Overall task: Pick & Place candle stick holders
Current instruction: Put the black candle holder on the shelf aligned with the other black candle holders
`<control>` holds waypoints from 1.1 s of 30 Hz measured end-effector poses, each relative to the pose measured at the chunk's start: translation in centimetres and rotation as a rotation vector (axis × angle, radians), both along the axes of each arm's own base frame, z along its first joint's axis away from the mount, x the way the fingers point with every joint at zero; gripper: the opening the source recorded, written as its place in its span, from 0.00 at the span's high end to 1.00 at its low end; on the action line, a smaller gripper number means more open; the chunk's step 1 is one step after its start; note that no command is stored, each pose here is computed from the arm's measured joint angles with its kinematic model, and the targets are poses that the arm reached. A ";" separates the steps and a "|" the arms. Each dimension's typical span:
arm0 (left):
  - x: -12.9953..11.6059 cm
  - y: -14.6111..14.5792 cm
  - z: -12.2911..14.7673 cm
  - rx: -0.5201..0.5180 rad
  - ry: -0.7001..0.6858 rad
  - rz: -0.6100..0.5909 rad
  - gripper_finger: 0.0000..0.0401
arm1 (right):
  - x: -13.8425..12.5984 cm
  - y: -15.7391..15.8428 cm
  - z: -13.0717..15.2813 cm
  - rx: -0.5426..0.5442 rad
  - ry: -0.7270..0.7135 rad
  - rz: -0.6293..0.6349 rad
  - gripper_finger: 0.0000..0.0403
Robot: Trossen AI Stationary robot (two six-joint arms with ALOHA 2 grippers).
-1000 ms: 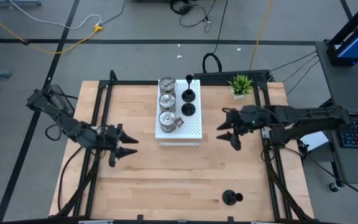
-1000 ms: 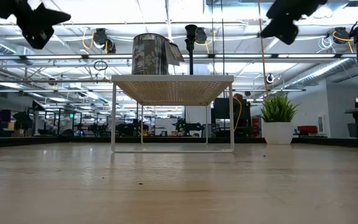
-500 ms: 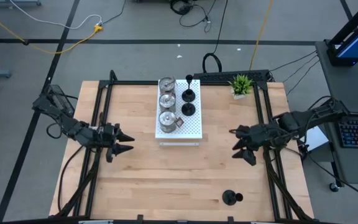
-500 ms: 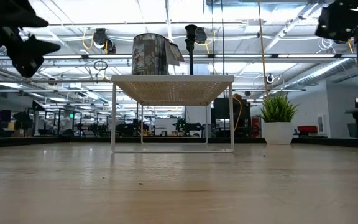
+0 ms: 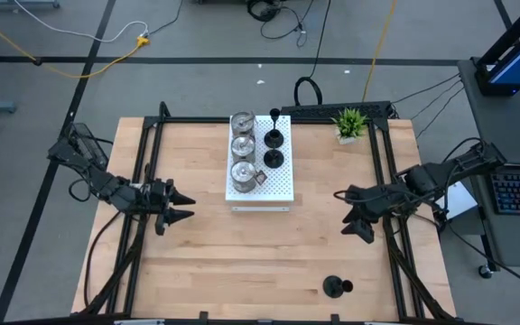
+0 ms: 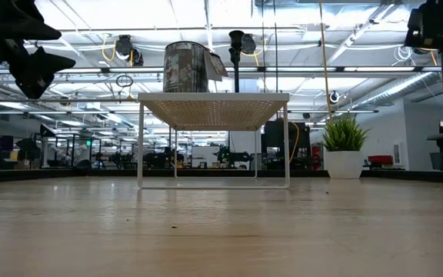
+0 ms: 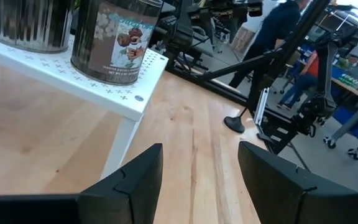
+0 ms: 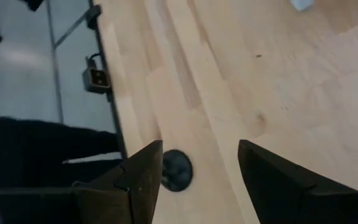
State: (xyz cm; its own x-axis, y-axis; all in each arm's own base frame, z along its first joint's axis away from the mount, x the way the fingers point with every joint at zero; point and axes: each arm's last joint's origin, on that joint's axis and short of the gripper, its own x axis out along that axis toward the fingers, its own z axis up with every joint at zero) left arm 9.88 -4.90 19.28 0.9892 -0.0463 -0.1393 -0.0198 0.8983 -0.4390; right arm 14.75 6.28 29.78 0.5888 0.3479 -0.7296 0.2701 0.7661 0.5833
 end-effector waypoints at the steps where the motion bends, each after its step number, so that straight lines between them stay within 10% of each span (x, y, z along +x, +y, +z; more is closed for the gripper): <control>1: 0.0 0.0 0.0 -0.006 0.000 0.001 0.47 | 0.1 0.0 0.1 0.003 -0.010 0.008 0.50; 33: 0.0 0.0 0.0 -0.015 0.001 0.003 0.47 | -0.7 5.5 2.1 0.278 -0.154 0.109 0.50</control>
